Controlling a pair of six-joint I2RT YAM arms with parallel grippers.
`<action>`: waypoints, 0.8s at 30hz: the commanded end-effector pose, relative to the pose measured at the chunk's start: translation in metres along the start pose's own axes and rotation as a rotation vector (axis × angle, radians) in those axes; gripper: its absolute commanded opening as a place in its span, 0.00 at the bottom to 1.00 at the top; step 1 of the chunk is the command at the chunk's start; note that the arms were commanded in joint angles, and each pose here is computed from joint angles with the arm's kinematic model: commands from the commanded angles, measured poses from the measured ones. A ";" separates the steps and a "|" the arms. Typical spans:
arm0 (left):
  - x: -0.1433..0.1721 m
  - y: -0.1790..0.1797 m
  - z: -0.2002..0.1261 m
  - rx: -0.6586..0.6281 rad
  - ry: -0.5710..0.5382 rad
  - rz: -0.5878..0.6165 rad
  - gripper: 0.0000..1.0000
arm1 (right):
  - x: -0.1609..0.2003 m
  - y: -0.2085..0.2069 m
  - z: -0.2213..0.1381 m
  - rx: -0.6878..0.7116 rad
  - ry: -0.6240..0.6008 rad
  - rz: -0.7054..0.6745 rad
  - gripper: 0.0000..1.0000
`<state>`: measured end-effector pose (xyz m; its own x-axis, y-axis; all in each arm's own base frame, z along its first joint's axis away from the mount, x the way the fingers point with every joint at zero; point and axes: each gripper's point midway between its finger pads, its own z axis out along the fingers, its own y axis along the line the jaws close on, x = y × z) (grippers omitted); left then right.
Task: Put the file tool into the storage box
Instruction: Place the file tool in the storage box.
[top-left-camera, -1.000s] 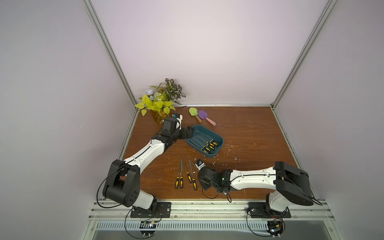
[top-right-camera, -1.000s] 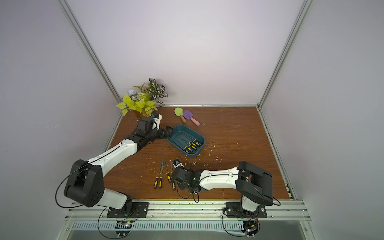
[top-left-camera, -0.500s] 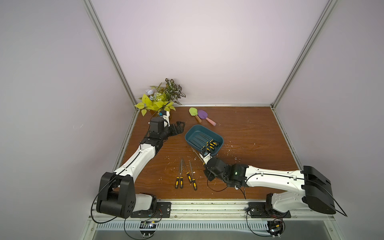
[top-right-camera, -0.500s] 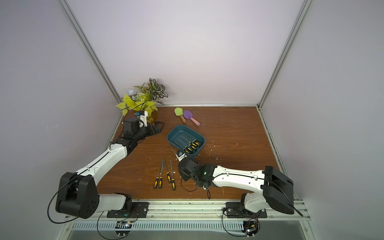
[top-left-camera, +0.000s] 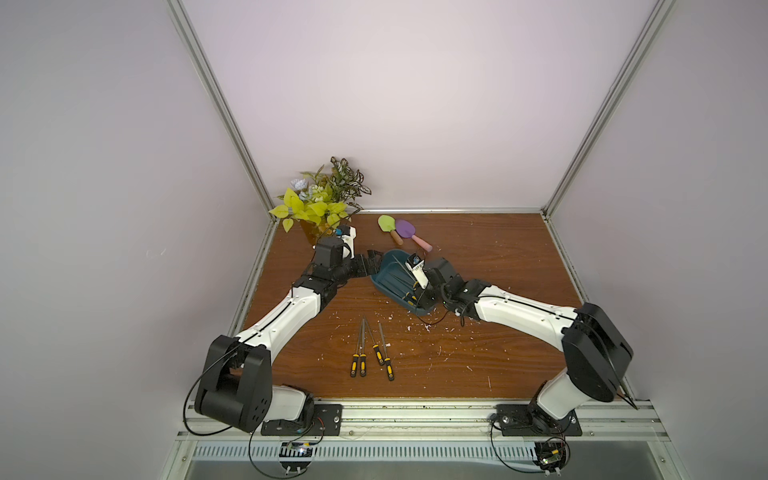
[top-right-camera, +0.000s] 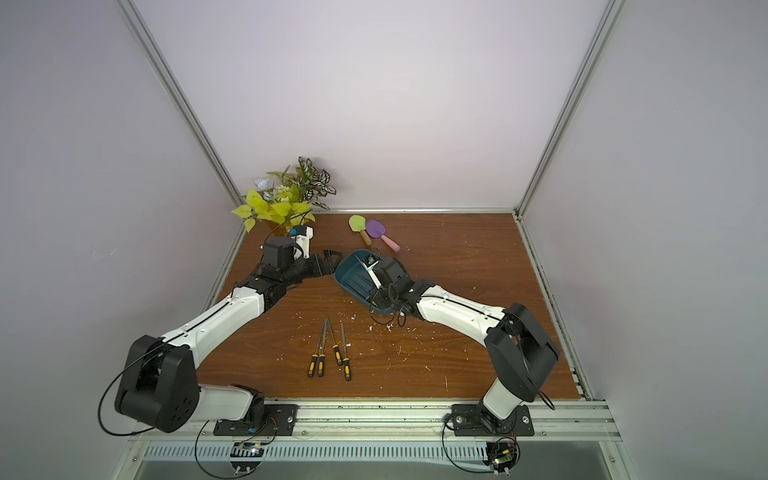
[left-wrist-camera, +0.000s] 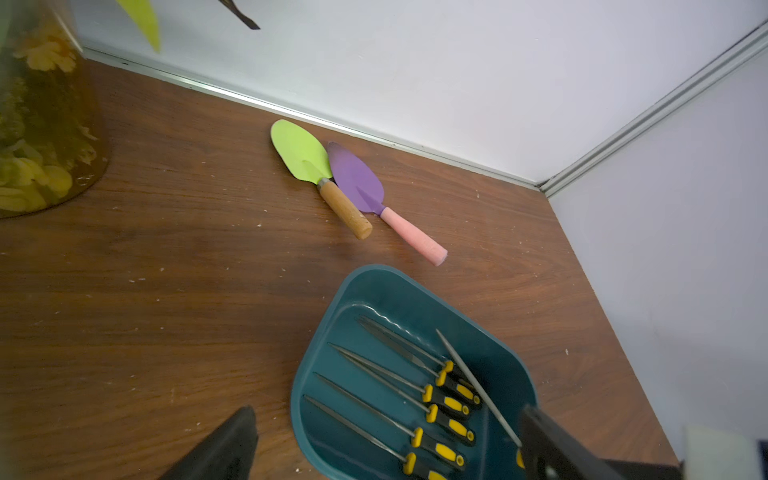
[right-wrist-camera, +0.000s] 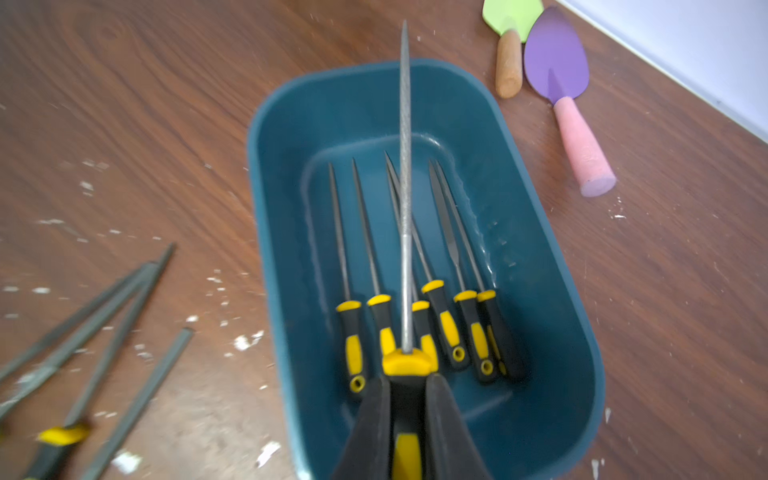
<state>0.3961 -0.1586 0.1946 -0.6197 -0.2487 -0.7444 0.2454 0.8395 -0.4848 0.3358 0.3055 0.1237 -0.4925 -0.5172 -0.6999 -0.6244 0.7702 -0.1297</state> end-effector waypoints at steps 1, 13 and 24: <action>-0.005 -0.001 0.000 -0.007 -0.008 0.020 1.00 | -0.017 -0.009 0.004 -0.015 -0.035 -0.052 0.05; -0.006 -0.006 0.000 0.016 -0.005 0.023 1.00 | -0.007 -0.040 0.030 0.052 0.062 -0.070 0.46; -0.004 -0.013 0.001 0.054 0.008 0.043 1.00 | -0.034 -0.046 -0.039 0.041 -0.093 0.156 0.60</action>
<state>0.3939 -0.1627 0.1954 -0.6239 -0.2311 -0.7466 0.2732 0.8305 -0.4854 0.3637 0.2747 0.1382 -0.5276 -0.4858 -0.6969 -0.5726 0.8093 -0.1306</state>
